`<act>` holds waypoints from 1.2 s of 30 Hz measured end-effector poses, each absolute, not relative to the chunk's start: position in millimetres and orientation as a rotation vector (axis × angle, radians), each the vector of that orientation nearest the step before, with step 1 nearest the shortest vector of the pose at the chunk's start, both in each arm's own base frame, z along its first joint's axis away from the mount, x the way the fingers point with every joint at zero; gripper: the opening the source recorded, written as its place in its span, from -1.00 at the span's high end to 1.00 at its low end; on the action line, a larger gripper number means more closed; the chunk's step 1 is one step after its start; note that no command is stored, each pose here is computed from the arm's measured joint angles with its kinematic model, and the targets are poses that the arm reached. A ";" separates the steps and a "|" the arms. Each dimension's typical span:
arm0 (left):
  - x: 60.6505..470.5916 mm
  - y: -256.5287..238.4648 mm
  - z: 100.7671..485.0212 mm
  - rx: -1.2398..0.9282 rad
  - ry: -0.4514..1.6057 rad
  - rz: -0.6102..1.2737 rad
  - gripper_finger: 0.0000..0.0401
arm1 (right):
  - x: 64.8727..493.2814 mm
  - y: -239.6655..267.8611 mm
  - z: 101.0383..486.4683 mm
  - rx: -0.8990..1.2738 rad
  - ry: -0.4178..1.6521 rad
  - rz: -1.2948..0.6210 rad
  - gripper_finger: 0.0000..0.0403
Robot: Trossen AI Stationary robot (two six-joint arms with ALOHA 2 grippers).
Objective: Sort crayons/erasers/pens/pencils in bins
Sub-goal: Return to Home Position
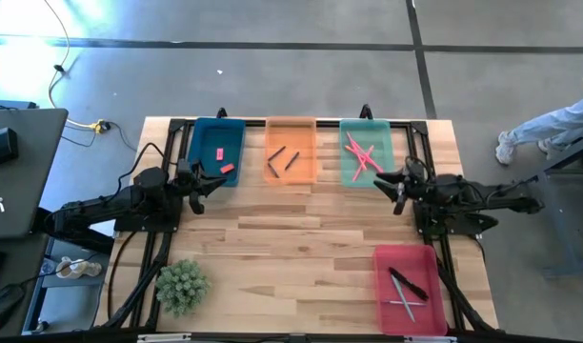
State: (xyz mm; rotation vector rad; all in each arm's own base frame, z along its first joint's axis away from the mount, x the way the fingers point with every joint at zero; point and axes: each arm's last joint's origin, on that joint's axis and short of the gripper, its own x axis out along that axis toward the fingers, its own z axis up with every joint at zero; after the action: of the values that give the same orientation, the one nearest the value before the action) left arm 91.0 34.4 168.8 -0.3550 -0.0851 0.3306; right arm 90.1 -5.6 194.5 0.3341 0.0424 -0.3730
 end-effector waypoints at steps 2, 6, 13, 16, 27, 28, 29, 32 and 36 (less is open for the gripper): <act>91.0 34.4 168.8 -0.355 -0.085 0.331 0.93 | 88.6 -5.3 189.1 0.340 0.026 -0.357 0.28; 91.0 34.4 168.8 -0.355 -0.085 0.330 0.93 | 88.2 -5.1 180.8 0.342 0.019 -0.348 0.28; 91.0 34.5 168.8 -0.355 -0.086 0.331 0.93 | 90.0 -4.9 173.4 0.311 0.046 -0.348 0.28; 91.0 34.5 168.8 -0.355 -0.086 0.331 0.93 | 90.0 -5.0 173.3 0.304 0.048 -0.349 0.28; 91.0 34.5 168.8 -0.355 -0.086 0.331 0.93 | 89.9 -5.2 173.0 0.225 0.066 -0.356 0.28; 91.0 34.5 168.8 -0.355 -0.086 0.331 0.93 | 89.9 -5.2 173.0 0.218 0.067 -0.355 0.28; 91.0 34.5 168.8 -0.355 -0.086 0.331 0.93 | 89.9 -5.2 173.0 0.225 0.066 -0.355 0.28; 91.0 34.5 168.8 -0.355 -0.085 0.331 0.93 | 89.9 -5.2 173.0 0.292 0.054 -0.358 0.28; 91.0 34.5 168.8 -0.355 -0.086 0.331 0.93 | 89.9 -5.2 173.0 0.358 0.043 -0.359 0.28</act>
State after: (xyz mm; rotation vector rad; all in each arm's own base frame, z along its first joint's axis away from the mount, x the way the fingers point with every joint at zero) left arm 91.0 34.5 168.8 -0.3549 -0.0855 0.3309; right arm 89.9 -5.2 173.0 0.3576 0.0425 -0.3594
